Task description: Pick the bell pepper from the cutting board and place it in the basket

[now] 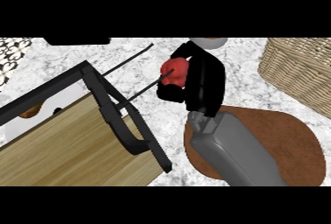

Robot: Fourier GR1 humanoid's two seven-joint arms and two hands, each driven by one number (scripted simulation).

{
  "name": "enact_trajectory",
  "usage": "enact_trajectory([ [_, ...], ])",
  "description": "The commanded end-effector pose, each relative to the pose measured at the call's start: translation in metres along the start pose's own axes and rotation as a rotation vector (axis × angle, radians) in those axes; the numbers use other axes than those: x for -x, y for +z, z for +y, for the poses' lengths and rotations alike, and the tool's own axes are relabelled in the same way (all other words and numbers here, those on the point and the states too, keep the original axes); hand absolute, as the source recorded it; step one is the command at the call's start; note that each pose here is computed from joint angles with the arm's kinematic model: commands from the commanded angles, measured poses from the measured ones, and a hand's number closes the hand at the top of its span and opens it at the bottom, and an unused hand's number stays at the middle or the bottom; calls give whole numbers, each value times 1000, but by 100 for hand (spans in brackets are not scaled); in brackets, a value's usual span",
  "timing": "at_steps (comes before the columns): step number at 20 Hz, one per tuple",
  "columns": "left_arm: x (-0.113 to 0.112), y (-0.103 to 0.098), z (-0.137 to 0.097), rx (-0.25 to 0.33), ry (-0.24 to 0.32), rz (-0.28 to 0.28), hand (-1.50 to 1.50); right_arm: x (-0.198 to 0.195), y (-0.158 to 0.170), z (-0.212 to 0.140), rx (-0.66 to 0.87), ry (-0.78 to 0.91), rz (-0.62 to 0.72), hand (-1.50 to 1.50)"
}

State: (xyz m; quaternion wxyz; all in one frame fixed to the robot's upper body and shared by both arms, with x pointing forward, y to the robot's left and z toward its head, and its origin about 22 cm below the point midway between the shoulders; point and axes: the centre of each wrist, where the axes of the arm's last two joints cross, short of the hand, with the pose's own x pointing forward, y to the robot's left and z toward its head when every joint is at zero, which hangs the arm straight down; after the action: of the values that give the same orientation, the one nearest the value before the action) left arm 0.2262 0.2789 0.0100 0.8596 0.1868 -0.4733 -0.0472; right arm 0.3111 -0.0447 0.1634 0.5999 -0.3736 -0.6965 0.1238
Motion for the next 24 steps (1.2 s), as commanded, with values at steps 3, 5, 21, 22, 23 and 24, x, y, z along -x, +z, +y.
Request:
enact_trajectory([
  [3,-57,-3,11,37,146,-319,0,-24,-37,-26,132,43,73,150],
  [5,-49,-5,7,47,149,-291,0,-32,-45,-39,162,51,80,150],
  [21,-62,0,5,55,140,-349,0,6,-146,-118,446,274,262,150],
  [22,-59,-5,10,42,154,-334,0,5,-145,-123,434,243,255,150],
  [23,-58,-3,12,58,147,-336,0,5,-150,-133,452,254,265,150],
  [24,-51,-6,12,37,147,-332,0,23,-153,-136,445,262,286,150],
])
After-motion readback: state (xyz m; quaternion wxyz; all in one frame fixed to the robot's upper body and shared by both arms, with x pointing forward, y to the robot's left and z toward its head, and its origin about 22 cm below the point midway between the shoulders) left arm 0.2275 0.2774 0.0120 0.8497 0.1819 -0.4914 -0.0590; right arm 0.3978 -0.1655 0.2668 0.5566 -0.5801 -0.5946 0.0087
